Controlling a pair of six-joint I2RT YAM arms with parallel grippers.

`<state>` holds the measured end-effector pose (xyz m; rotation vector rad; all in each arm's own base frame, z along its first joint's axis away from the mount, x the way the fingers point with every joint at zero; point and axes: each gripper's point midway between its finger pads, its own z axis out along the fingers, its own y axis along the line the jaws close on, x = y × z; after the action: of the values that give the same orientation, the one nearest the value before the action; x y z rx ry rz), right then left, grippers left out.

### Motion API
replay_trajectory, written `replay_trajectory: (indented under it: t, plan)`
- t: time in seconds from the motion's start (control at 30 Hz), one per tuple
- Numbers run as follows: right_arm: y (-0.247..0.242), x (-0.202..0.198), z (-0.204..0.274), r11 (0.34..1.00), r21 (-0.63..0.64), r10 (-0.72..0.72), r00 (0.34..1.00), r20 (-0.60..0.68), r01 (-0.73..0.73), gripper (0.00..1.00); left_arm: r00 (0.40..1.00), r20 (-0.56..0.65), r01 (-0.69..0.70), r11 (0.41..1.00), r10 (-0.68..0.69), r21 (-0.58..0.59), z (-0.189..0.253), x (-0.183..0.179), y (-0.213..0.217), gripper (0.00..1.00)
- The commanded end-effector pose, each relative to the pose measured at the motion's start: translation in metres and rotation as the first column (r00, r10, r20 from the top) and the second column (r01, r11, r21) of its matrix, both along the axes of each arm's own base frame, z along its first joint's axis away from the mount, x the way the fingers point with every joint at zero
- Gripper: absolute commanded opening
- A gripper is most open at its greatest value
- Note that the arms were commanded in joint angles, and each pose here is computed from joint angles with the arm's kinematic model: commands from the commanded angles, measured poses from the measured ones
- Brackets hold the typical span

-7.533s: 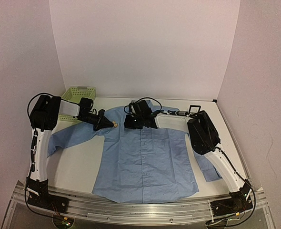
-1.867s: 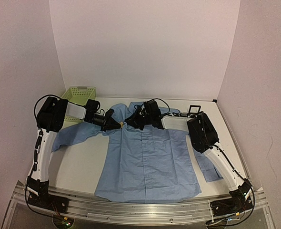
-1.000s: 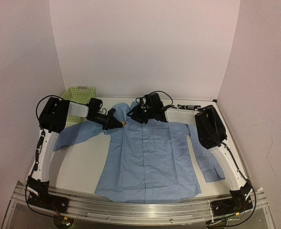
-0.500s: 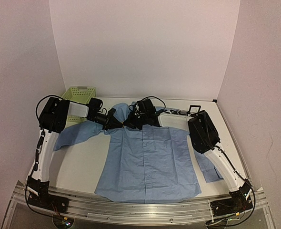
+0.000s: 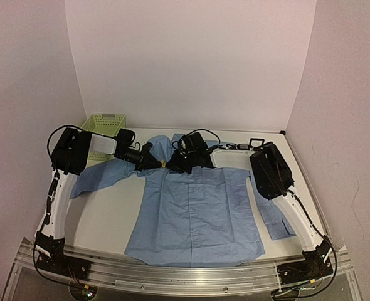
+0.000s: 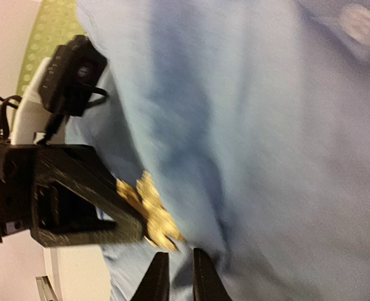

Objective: Pin the brooch onto the clothing

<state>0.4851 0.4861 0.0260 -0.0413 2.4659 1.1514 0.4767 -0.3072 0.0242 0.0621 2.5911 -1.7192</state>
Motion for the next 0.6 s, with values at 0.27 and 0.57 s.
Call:
replay_trajectory:
  t: [0.27,0.57]
  plan:
    - [0.009,-0.030,0.026,0.996,-0.092,0.007,0.998,0.056,-0.002,0.35,0.996,-0.086,-0.031,0.996,0.038,0.084,-0.035,-0.010,0.005,0.00]
    - [-0.010,-0.033,0.018,0.976,-0.207,-0.054,0.997,0.064,0.066,0.40,0.994,-0.100,-0.034,0.996,0.042,0.082,-0.037,-0.014,0.005,0.00]
